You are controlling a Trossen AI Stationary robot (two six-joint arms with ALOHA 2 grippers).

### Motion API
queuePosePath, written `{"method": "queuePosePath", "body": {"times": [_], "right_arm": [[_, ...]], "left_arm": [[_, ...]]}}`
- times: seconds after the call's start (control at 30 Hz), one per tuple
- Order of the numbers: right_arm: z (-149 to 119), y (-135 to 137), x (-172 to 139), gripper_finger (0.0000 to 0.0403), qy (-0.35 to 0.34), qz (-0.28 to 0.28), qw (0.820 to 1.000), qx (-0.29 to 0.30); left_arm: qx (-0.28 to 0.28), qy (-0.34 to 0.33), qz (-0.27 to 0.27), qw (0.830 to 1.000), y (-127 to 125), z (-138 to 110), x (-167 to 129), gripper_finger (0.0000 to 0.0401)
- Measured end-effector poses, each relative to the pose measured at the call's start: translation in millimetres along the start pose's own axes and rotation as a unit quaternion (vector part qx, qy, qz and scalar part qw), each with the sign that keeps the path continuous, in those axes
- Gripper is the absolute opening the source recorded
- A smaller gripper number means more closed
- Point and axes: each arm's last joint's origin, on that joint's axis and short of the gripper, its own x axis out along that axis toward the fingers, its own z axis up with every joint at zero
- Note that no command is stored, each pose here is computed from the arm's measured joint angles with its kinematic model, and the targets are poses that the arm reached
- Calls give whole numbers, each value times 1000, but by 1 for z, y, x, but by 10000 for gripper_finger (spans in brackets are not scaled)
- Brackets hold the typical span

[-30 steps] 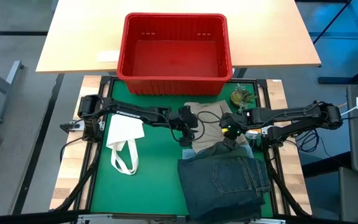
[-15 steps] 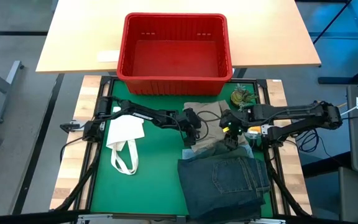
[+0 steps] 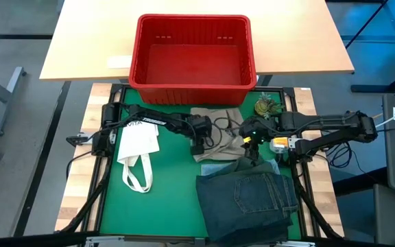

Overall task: Fold Laundry from Bin
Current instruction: Fold the brown shorts

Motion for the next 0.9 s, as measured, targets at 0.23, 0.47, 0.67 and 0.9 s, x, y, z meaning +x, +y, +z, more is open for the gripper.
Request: {"method": "queuePosePath", "body": {"times": [0.23,0.47,0.67,0.9], "right_arm": [[20,4,10,209,-75,8,997,2],[43,9,36,209,-125,16,992,-9],[58,13,64,209,-151,17,988,-8],[61,13,91,209,-139,-19,990,-7]], "left_arm": [[24,71,-1,997,1,-12,-27,137],[37,65,13,997,-10,-11,-66,137],[35,20,3,999,-26,-6,-96,137],[36,11,-10,999,-49,-5,-91,137]]}}
